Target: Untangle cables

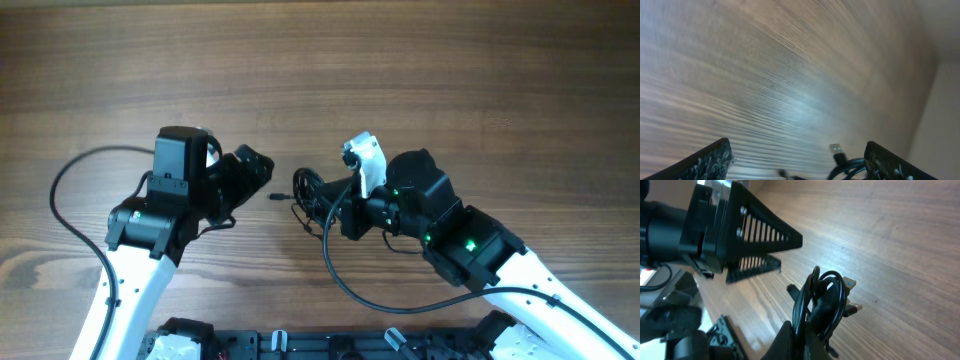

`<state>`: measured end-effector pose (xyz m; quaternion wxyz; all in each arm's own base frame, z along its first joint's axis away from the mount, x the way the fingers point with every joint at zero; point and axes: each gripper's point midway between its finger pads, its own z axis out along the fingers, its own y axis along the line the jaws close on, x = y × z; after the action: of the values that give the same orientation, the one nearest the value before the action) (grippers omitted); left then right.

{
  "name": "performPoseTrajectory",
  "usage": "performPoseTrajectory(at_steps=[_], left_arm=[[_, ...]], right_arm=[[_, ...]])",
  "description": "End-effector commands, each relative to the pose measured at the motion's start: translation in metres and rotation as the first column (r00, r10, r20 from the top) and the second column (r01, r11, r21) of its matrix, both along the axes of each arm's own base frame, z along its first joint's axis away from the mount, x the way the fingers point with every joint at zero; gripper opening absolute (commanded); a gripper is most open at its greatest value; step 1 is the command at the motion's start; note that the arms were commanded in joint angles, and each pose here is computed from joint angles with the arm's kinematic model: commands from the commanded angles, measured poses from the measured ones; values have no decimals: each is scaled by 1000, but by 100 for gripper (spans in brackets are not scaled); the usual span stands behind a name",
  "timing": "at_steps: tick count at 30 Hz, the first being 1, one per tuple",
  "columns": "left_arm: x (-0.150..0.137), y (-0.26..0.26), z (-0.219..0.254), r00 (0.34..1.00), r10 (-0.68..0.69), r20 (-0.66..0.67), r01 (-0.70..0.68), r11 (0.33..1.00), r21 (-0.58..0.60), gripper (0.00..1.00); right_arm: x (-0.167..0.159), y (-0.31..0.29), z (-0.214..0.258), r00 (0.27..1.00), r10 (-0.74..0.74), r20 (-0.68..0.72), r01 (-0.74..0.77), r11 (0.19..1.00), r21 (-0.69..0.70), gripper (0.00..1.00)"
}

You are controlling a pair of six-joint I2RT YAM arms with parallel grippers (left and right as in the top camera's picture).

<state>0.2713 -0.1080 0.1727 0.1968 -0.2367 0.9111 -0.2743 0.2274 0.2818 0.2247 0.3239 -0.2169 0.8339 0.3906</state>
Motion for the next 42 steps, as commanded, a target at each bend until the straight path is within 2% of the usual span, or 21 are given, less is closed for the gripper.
performPoseTrajectory(at_steps=[1,2,5,9,11,14,16,17,22,31,37,42], left_arm=[[-2,-11,7,900,-404,165,369,906,206,87],[-5,-18,11,854,-482,197,441,870,220,87],[-15,-39,21,730,-622,283,587,783,206,84],[-35,-65,41,555,-722,413,736,658,161,76],[-40,-70,46,524,-729,441,760,634,145,75],[-42,-71,47,518,-728,449,766,628,135,71],[-43,-73,49,511,-727,459,772,623,128,66],[-42,-73,50,509,-727,461,771,623,131,58],[-41,-73,51,506,-726,465,770,623,134,54],[-41,-73,36,540,-733,414,779,622,84,54],[-40,-78,29,547,-733,404,794,608,29,44],[-40,-79,30,543,-733,410,796,605,28,42]], right_arm=[[-23,2,15,981,195,2,-195,978,79,4],[-28,-2,18,969,247,-17,-243,963,115,4],[-23,-18,22,962,269,-47,-257,952,169,4],[-26,-41,40,922,386,-1,-369,881,295,4],[-23,-45,38,920,392,-26,-364,875,319,4],[-20,-43,26,907,414,-77,-367,867,338,4],[-27,-40,26,867,495,-61,-435,811,390,4],[-28,-38,23,846,528,-75,-452,785,423,4],[-24,-34,17,799,595,-81,-486,720,495,4],[-15,-31,28,805,592,-51,-494,715,495,5],[-14,-31,28,806,588,-61,-486,718,498,5],[-11,-30,26,816,572,-83,-465,736,493,5]])
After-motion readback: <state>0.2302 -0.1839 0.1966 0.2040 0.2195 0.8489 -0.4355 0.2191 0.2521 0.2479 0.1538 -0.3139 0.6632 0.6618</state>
